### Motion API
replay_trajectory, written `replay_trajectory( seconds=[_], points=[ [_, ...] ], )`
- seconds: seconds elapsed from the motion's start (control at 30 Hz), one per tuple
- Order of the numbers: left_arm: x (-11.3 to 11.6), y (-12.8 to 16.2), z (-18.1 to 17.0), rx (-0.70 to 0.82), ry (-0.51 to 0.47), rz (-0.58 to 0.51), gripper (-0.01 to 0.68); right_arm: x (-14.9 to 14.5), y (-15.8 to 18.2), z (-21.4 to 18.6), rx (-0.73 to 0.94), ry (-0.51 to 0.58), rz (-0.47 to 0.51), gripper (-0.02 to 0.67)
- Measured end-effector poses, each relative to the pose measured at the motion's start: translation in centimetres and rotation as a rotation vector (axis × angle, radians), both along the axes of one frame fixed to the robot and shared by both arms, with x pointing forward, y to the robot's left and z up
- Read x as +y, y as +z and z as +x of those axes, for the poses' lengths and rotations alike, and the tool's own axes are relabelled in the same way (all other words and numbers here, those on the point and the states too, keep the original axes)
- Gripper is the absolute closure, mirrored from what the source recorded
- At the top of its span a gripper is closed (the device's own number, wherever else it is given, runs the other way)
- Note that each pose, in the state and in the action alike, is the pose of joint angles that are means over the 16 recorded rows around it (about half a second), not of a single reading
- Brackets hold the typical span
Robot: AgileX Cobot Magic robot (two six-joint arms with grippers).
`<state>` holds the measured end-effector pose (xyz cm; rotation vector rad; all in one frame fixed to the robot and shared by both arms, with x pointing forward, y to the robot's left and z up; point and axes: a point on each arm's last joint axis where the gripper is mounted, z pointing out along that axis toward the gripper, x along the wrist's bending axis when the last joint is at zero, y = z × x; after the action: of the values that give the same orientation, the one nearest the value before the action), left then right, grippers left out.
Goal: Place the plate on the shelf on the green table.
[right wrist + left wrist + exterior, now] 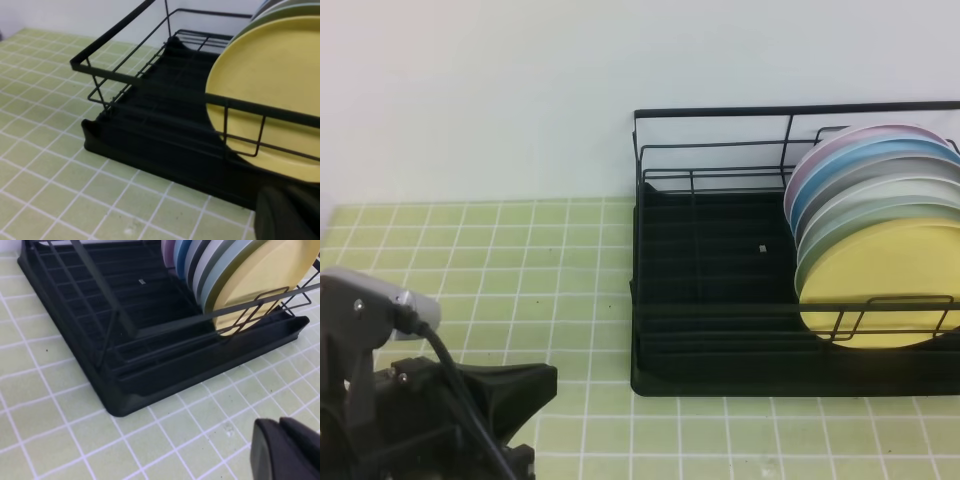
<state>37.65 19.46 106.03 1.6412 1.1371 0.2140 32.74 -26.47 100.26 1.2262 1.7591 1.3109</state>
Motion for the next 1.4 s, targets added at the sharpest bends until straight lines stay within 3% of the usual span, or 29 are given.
replay_trajectory(
  seconds=[0.6,0.93,1.13,1.4],
  points=[
    [-0.1,-0.2,-0.1,0.008,-0.019,0.017,0.675,0.1,-0.2,-0.1,0.01,0.013,0.001,0.652],
    [1.3,0.3,-1.4,-0.196,-0.072,0.196,0.675,0.1,-0.2,-0.1,0.01,0.012,0.001,0.652],
    [3.7,-0.4,-3.3,-0.402,0.013,0.256,0.675,0.1,-0.2,-0.1,0.01,0.012,0.001,0.652],
    [6.6,-3.9,-6.6,-0.593,0.18,0.102,0.675,0.1,-0.2,-0.1,0.01,0.011,0.003,0.652]
  ],
)
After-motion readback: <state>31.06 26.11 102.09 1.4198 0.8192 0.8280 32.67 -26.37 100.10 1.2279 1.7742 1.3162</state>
